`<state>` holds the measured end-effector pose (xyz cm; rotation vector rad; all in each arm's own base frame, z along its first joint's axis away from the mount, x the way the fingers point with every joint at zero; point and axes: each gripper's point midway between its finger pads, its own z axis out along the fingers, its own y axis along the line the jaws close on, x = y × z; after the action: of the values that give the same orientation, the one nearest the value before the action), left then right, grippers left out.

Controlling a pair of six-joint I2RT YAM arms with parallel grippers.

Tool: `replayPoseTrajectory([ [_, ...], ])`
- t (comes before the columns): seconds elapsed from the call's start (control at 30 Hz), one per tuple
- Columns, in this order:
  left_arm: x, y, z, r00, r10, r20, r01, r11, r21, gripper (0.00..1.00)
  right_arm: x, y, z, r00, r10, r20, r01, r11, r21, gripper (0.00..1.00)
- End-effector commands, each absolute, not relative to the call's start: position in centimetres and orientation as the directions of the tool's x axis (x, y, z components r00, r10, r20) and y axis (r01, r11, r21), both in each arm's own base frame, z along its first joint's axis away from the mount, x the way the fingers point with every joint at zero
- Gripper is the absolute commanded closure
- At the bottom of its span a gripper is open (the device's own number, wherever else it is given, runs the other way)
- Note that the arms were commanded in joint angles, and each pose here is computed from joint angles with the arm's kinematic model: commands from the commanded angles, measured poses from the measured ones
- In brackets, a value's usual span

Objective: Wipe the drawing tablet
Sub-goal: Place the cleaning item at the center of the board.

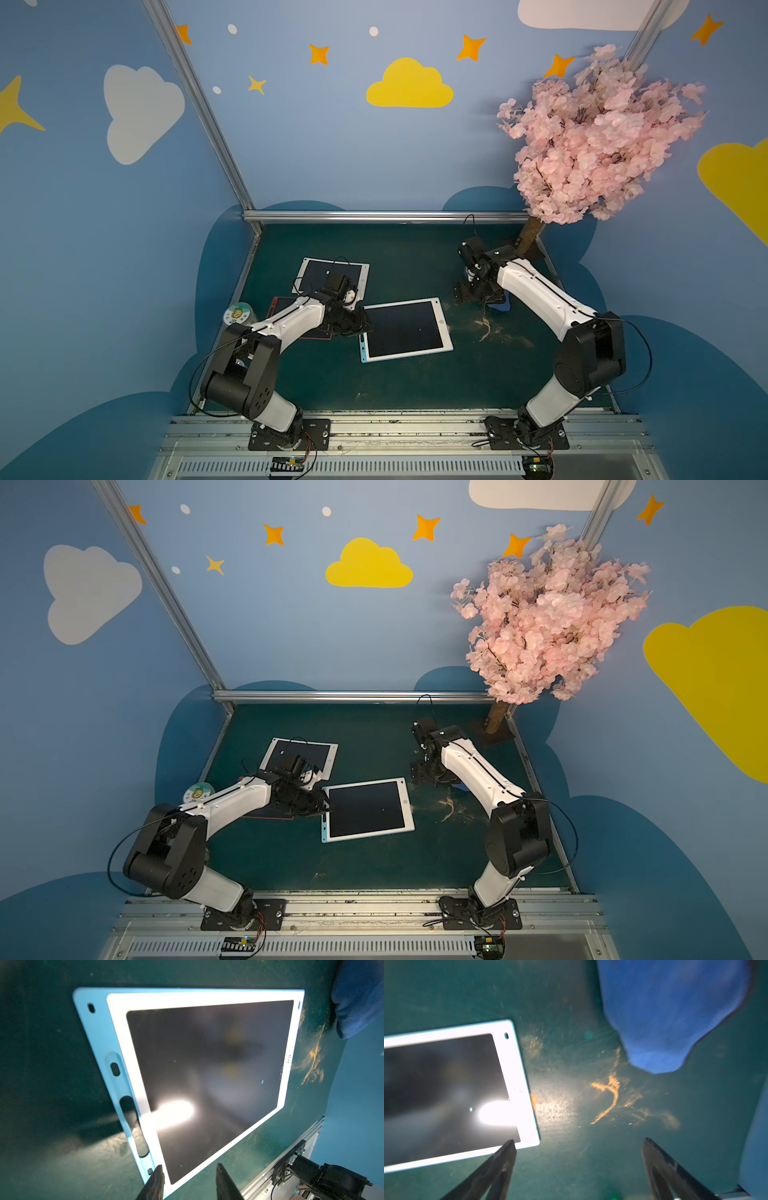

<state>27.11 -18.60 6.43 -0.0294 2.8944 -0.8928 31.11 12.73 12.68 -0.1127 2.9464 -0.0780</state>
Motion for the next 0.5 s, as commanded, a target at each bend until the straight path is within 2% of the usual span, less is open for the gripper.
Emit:
replayPoseTrajectory([
  [0.0, 27.2, -18.9, 6.3, -0.995, -0.050, -0.086, 0.009, 0.815, -0.579, 0.58, 30.6, 15.9, 11.9, -0.978, -0.105, -0.178, -0.128, 0.984, 0.123, 0.08],
  [0.23, 27.3, -18.1, 4.7, -0.997, -0.058, -0.048, -0.022, 0.835, -0.549, 0.58, 28.8, 20.8, 8.0, -0.977, -0.209, -0.029, -0.207, 0.918, 0.338, 0.11],
  [0.47, 27.3, -16.8, 3.2, -0.994, -0.103, -0.035, -0.072, 0.861, -0.503, 0.57, 28.5, 21.7, 6.2, -0.973, -0.232, 0.019, -0.207, 0.899, 0.386, 0.12],
])
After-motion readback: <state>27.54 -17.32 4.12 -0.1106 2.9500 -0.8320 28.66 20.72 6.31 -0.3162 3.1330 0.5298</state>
